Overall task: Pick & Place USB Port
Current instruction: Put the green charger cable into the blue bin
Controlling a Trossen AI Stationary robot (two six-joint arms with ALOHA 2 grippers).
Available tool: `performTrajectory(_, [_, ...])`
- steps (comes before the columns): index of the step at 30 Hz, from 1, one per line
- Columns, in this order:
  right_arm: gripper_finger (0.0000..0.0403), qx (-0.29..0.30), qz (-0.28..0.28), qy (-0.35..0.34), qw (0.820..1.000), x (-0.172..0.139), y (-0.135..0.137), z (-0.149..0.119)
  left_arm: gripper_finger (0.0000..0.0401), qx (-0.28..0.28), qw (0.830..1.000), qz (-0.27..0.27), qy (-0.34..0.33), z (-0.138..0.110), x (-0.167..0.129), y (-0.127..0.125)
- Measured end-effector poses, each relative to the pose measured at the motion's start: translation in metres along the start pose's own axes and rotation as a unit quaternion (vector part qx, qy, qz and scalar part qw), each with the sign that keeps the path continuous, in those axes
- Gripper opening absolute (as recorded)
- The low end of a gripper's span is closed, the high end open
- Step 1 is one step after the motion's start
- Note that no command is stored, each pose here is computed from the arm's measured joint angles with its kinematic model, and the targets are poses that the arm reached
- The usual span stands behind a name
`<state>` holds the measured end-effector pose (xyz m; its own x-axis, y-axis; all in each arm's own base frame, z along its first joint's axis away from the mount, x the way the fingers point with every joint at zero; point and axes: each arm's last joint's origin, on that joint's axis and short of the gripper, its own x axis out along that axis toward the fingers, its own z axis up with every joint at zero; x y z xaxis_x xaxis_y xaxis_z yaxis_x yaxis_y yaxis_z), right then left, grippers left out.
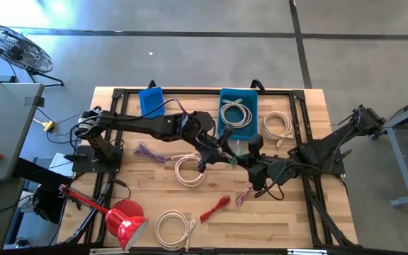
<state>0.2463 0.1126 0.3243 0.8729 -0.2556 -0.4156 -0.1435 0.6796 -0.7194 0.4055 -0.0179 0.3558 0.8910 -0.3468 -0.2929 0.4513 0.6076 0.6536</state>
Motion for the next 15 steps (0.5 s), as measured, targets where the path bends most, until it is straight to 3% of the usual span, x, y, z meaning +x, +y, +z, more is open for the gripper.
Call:
performTrajectory(4, [0.0004,0.000,0.005,0.002,1.000,-0.0002,0.0006,-0.0008,0.0013,0.002,1.000,-0.010,-0.010,0.0005,-0.0001,-0.0008])
performTrajectory(12, [0.0006,0.007,0.005,0.004,1.000,0.0001,0.0008,-0.0010,0.0006,0.004,1.000,-0.007,-0.006,0.0004,-0.0001,-0.0006])
performTrajectory(15, [0.0027,0.020,0.007,0.005,1.000,0.0002,0.0008,-0.0014,0.0005,0.004,1.000,-0.002,-0.002,0.0002,0.0000,-0.0003])
